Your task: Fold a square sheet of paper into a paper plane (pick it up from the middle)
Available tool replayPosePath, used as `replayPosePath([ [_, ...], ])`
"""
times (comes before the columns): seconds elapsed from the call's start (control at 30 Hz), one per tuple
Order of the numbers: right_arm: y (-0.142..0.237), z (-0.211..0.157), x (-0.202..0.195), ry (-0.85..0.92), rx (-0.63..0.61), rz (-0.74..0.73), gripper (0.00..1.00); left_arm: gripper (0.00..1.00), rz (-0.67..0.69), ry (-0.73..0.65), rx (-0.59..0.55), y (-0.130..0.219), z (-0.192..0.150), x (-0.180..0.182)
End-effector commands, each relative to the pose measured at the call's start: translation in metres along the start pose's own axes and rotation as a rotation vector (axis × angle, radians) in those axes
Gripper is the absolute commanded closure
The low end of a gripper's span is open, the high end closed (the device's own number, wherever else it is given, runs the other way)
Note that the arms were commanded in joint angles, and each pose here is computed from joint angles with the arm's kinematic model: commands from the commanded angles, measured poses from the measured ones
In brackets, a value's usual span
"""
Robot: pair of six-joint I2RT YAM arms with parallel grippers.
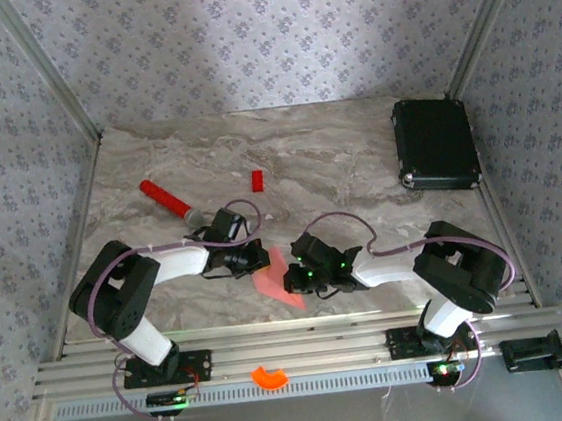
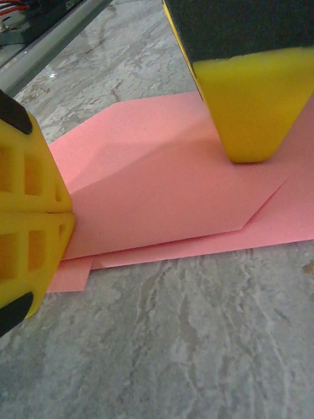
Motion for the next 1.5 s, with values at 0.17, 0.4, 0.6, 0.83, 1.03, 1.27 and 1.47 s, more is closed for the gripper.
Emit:
replayPosePath([
  [0.17,0.001,-0.015,-0.039,-0.022,0.04,-0.156,0.99,1.0,0.071,0.001,0.018,-0.001,-0.004,0.015],
  [0.4,0.006,-0.012,-0.037,-0.017,0.017,-0.148,0.99,1.0,0.066,0.002,0.019,-0.002,-0.002,0.013],
  [0.6,0.015,-0.009,-0.035,-0.012,-0.021,-0.132,0.98,1.0,0.069,0.003,0.021,-0.003,-0.004,0.016],
  [0.83,0.019,-0.004,-0.029,-0.012,-0.036,-0.102,0.96,1.0,0.067,0.0,0.02,-0.003,-0.003,0.015],
  [1.03,0.028,0.0,-0.02,-0.001,-0.06,-0.07,0.94,1.0,0.063,0.0,0.019,-0.003,-0.002,0.014],
  [1.27,0.031,0.005,-0.003,0.013,-0.076,0.002,0.91,1.0,0.063,0.002,0.021,-0.003,-0.003,0.015],
  [1.47,0.014,0.006,0.0,0.023,-0.025,0.009,1.0,1.0,0.061,0.002,0.019,-0.003,-0.002,0.014],
])
Point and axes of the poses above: each hand's point on the last joint's axis, 136 mm out from that joint toward the fingers, its own y axis back along the fingers, its own x axis along the line the jaws close on, z = x × y, the point moved 4 cm from there along y, back along the fingers
